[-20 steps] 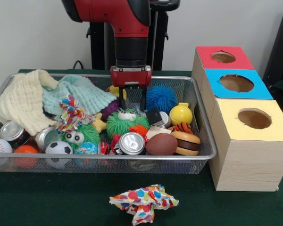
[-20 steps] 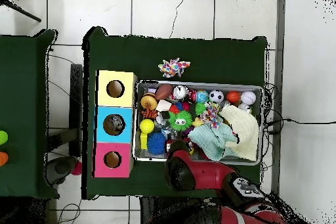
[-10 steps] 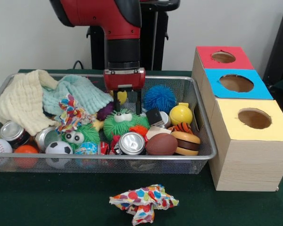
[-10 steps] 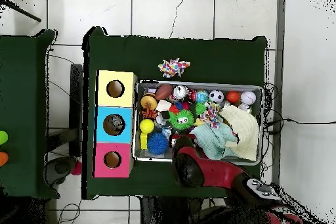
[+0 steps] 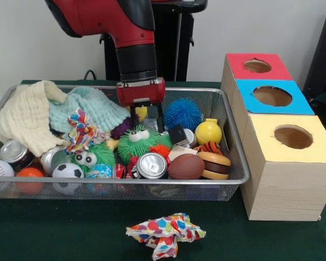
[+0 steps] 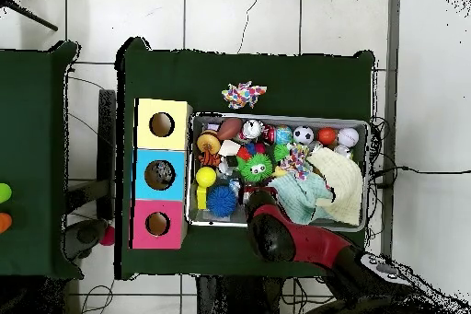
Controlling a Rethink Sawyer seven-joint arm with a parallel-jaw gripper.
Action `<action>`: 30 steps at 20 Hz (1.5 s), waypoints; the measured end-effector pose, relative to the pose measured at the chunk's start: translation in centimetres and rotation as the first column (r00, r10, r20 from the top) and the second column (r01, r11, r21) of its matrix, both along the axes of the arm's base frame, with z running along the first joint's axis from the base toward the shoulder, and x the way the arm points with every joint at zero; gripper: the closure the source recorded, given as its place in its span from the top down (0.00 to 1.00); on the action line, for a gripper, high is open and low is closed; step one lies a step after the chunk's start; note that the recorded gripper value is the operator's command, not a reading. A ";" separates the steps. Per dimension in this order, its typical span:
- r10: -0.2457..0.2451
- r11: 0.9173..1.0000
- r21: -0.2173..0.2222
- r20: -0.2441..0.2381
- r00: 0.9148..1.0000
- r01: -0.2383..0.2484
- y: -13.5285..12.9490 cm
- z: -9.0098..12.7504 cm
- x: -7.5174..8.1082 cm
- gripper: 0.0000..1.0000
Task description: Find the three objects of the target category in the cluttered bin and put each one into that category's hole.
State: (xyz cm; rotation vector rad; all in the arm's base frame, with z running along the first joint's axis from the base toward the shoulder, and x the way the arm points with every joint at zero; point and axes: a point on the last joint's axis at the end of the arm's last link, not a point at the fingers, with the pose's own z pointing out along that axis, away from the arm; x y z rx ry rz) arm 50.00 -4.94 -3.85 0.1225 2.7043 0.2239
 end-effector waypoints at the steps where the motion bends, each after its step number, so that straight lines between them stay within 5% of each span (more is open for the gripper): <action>1: -0.006 1.000 0.012 0.001 1.000 0.006 0.1 0.0 0.1 1.00; 9: -0.037 0.994 0.105 -0.030 0.999 0.040 2.0 0.1 0.2 1.00; 10: -0.031 0.991 0.127 -0.048 0.998 0.037 2.9 0.2 -0.2 0.00; 25: 0.050 0.994 0.101 -0.062 0.997 -0.044 5.1 1.6 0.3 0.00; 26: 0.062 0.994 0.096 -0.066 0.996 -0.055 5.4 1.8 0.4 1.00; 30: 0.115 0.992 0.060 -0.078 0.990 -0.111 6.5 2.3 0.0 1.00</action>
